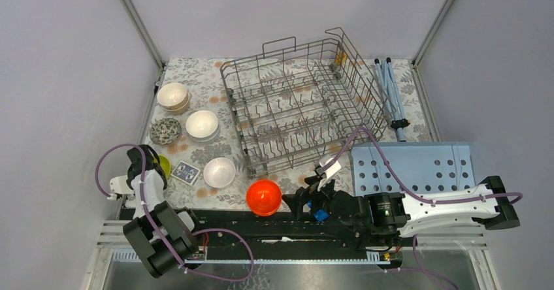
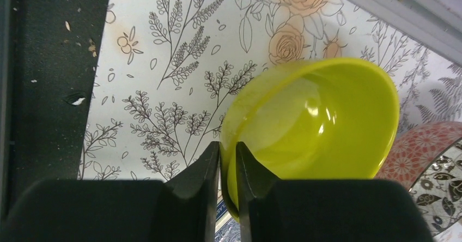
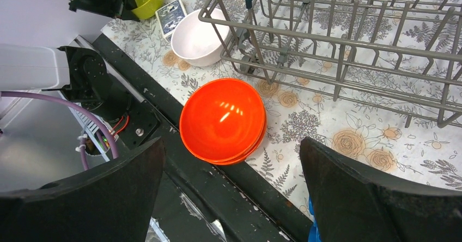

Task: Unload the bowls from the dish rack
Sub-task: Place the bowl at the center of the board.

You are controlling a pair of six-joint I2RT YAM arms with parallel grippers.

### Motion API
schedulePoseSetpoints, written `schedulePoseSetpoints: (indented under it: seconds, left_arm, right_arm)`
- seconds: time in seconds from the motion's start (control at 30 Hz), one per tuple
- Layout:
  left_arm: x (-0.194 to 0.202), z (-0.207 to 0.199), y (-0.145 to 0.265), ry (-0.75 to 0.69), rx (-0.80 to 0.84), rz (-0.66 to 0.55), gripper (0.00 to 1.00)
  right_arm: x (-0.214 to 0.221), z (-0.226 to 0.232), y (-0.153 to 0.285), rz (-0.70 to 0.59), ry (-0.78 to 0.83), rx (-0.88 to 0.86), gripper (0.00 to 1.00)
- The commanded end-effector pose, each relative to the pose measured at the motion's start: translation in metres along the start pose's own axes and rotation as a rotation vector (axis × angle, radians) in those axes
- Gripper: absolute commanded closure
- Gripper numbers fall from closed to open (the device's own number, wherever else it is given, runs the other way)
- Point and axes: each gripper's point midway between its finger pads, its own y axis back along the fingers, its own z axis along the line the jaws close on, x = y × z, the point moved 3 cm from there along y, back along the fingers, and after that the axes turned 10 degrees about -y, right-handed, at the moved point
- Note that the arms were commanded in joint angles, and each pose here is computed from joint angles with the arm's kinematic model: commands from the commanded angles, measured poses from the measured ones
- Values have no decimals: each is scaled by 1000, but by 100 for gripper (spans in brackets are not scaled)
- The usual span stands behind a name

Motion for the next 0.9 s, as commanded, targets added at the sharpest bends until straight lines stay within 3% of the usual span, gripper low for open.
schedulePoseSetpoints:
  seconds: [0.0,0.27,0.43,0.67,0.87]
  left_arm:
    - [7,-6,-6,8,35,48,78]
    - [7,-7,-5,-2,48,49,72]
    - [10,-13,0,-32,96,75,50]
    - [3,-18,11,-61,137,39,42]
    - [-7,-28,27,-118,187,-45,29]
  right_arm:
    - [-14,6,4,-39,-80,-20,0]
    - [-16,1,9,-50,-100,-23,0]
    - [-14,-1,9,-48,-97,-18,0]
    - [-12,-4,8,-48,-79,-4,0]
    - [-9,-5,6,-40,-65,0,0]
